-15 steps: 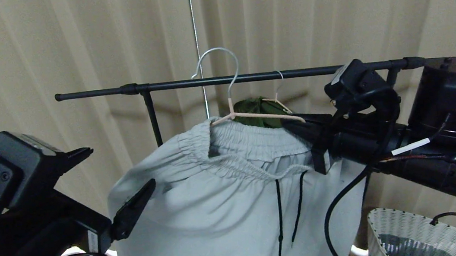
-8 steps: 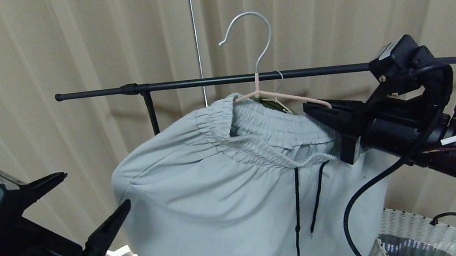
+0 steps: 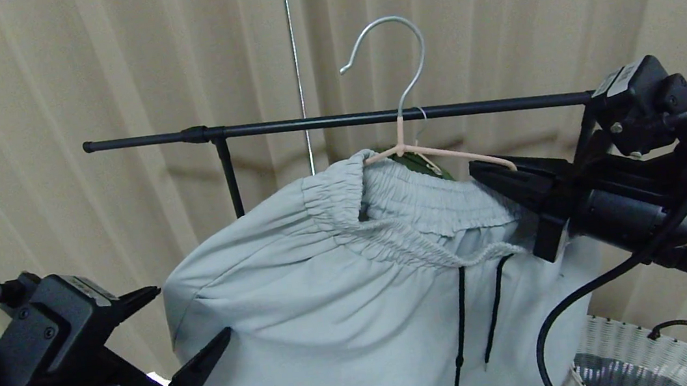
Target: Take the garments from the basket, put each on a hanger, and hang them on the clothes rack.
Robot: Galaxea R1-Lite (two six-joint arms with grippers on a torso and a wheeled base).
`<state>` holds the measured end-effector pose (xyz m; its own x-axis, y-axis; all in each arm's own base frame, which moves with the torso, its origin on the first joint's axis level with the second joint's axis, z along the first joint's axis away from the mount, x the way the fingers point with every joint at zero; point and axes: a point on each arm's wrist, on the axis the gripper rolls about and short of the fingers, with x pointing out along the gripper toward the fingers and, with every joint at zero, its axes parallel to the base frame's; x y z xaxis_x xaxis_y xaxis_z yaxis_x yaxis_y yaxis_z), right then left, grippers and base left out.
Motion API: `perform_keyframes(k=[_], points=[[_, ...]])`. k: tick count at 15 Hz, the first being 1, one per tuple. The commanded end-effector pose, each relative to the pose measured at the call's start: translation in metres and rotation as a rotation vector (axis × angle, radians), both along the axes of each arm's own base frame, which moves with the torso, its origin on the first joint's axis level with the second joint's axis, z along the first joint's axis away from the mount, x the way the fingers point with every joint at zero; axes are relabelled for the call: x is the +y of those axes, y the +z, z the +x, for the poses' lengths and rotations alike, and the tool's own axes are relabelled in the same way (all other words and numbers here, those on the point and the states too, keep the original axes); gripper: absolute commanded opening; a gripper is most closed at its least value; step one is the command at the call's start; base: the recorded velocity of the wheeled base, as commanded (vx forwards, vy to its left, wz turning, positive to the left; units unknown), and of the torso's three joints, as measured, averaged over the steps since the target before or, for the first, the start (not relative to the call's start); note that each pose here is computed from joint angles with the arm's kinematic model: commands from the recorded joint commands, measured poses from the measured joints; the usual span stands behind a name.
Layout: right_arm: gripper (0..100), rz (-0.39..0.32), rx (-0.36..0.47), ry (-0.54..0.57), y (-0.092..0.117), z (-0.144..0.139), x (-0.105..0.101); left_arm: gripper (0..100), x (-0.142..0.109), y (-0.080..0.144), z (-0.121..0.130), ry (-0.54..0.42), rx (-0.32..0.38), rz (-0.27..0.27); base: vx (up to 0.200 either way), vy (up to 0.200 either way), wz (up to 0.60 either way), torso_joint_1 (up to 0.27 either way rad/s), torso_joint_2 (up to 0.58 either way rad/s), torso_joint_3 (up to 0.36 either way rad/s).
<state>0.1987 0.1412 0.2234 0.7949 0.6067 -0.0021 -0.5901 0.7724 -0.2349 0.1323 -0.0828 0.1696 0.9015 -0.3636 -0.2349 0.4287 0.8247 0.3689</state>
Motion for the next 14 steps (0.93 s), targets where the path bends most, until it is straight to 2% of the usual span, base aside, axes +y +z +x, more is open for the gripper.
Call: perform_keyframes(k=[1,2,4,5,8,11,14], points=[[0,0.001,-0.002,0.002,0.000,-0.001,0.000,0,-0.002,-0.004,0.004,0.003,0.021,0.010,0.000,0.000,0.00,0.000,0.00,0.000],[0,0.001,-0.002,0.002,0.000,-0.001,0.000,0,-0.002,-0.004,0.004,0.003,0.021,0.010,0.000,0.000,0.00,0.000,0.00,0.000],[0,0.017,0.001,0.000,0.002,-0.002,-0.001,0,-0.003,-0.009,0.005,0.020,0.070,-0.037,0.000,0.000,0.00,0.000,0.00,0.000],[0,0.020,-0.005,-0.001,0.004,-0.003,-0.002,0,-0.003,-0.010,0.005,0.023,0.074,-0.039,0.000,0.000,0.00,0.000,0.00,0.000],[0,0.015,0.001,-0.047,0.002,0.001,-0.013,0,0.004,-0.012,0.006,0.060,0.072,-0.034,0.000,0.000,0.00,0.000,0.00,0.000],[0,0.018,-0.003,-0.055,0.003,0.001,-0.014,0,0.012,-0.014,0.011,0.121,0.080,-0.028,0.000,0.000,0.00,0.000,0.00,0.000],[0,0.027,-0.002,-0.063,0.005,0.003,-0.015,0,0.020,-0.024,0.009,0.164,0.114,-0.007,0.000,0.000,0.00,0.000,0.00,0.000]])
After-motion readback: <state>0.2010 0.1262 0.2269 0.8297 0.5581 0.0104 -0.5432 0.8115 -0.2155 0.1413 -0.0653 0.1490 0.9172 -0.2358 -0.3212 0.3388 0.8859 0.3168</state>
